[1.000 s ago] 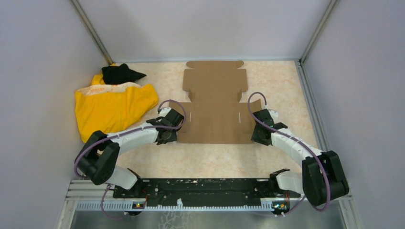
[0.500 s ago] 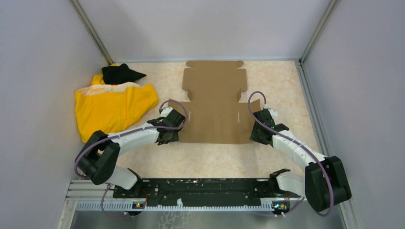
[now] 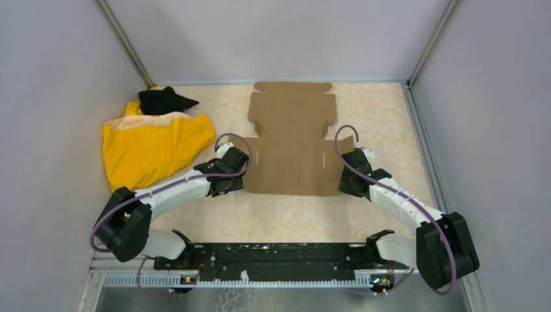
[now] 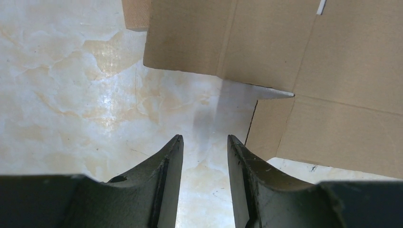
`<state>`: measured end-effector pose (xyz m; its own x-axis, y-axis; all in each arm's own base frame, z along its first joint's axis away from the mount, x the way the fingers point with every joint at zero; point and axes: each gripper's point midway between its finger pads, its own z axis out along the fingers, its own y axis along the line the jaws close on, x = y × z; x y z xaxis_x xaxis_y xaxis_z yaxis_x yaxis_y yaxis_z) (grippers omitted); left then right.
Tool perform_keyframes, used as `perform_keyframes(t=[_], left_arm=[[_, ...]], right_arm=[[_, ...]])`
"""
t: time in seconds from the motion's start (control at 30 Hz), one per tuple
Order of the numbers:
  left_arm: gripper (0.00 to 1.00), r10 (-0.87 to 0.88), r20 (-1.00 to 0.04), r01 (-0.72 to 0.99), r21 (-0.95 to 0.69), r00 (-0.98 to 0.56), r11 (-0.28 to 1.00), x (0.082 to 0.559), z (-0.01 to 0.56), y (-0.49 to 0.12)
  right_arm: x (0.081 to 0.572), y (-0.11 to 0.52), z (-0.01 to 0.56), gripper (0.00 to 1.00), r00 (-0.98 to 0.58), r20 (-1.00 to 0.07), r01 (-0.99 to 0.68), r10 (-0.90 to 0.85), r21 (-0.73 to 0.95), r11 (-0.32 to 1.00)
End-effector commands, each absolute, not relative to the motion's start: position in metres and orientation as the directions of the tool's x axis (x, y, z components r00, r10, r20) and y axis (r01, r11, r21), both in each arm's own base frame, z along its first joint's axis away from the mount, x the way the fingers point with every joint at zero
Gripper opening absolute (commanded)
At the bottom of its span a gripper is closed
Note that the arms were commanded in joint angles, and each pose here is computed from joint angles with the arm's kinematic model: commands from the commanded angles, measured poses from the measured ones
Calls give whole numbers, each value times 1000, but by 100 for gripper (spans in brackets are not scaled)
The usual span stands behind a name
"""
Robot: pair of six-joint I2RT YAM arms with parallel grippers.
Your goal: Fold the paper box
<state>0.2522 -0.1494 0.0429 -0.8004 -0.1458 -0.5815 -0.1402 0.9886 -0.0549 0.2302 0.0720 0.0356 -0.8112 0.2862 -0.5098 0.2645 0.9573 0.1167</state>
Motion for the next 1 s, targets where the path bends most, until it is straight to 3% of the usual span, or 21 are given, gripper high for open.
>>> perform_keyframes(t=[0.0, 0.97], left_arm=[[46, -155, -596, -100, -125, -788, 987, 258, 59, -168], [44, -37, -572, 12, -83, -820, 996, 251, 47, -225]], right_arm=[[249, 89, 64, 38, -765, -573, 228, 295, 188, 955], [263, 130, 73, 40, -775, -606, 126, 179, 129, 984]])
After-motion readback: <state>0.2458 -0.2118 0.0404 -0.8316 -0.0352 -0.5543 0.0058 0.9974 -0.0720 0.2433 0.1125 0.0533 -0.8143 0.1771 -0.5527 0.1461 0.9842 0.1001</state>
